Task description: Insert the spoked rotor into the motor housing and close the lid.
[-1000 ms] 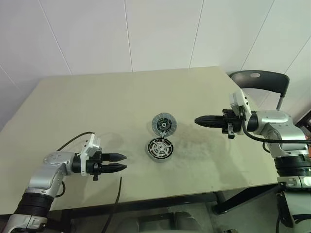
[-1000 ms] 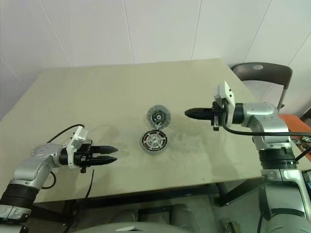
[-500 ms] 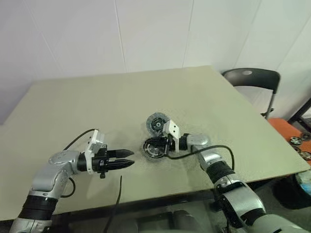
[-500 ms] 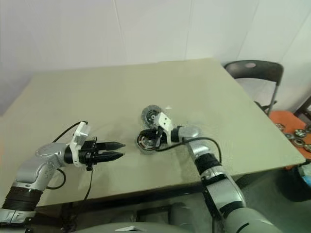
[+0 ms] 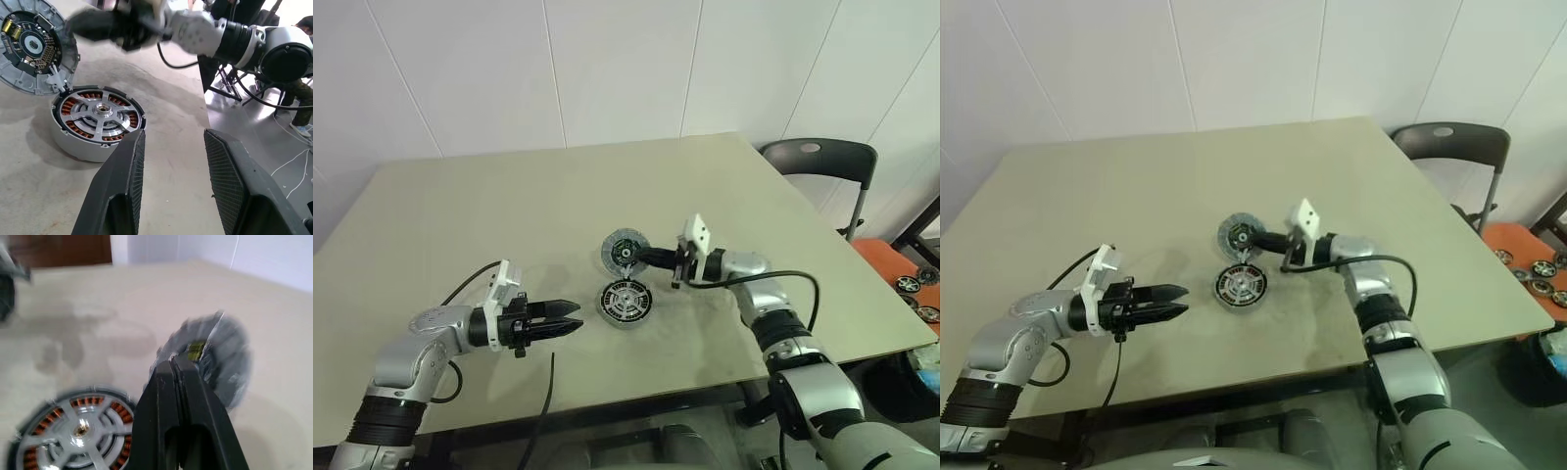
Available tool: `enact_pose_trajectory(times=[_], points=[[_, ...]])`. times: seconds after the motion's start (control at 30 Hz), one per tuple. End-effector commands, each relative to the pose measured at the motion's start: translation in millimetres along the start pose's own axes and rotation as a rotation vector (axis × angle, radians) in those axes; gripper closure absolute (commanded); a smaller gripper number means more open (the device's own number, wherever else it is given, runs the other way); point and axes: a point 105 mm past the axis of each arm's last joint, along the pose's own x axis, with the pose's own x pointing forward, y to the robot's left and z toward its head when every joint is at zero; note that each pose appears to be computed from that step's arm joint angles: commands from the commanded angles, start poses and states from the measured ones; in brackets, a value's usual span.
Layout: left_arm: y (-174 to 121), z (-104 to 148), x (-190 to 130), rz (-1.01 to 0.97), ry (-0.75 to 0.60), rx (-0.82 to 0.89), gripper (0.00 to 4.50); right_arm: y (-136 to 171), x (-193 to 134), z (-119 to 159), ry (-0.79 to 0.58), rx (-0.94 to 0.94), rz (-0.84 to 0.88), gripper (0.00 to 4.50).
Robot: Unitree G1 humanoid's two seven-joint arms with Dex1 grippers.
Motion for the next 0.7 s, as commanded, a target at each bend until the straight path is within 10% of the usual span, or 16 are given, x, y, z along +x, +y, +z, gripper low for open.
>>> enact_pose_trajectory(times=[0.03, 0.23, 0.7], points=[[-3.2, 17.8, 2.3, -0.015, -0.042, 0.050, 2.44, -1.3, -15.1, 42.4, -0.039, -0.055, 0.084, 4.50], [-3.1, 16.8, 4.5, -0.019, -0.039, 0.045, 2.44, 22.4, -43.1, 8.4, 0.244, -0.128, 0.272, 4.50], [-5.3, 18.3, 5.5, -0.016, -0.037, 0.032, 2.44, 33.5, 10.6, -10.3, 0.157, -0.199, 0.230, 4.50]])
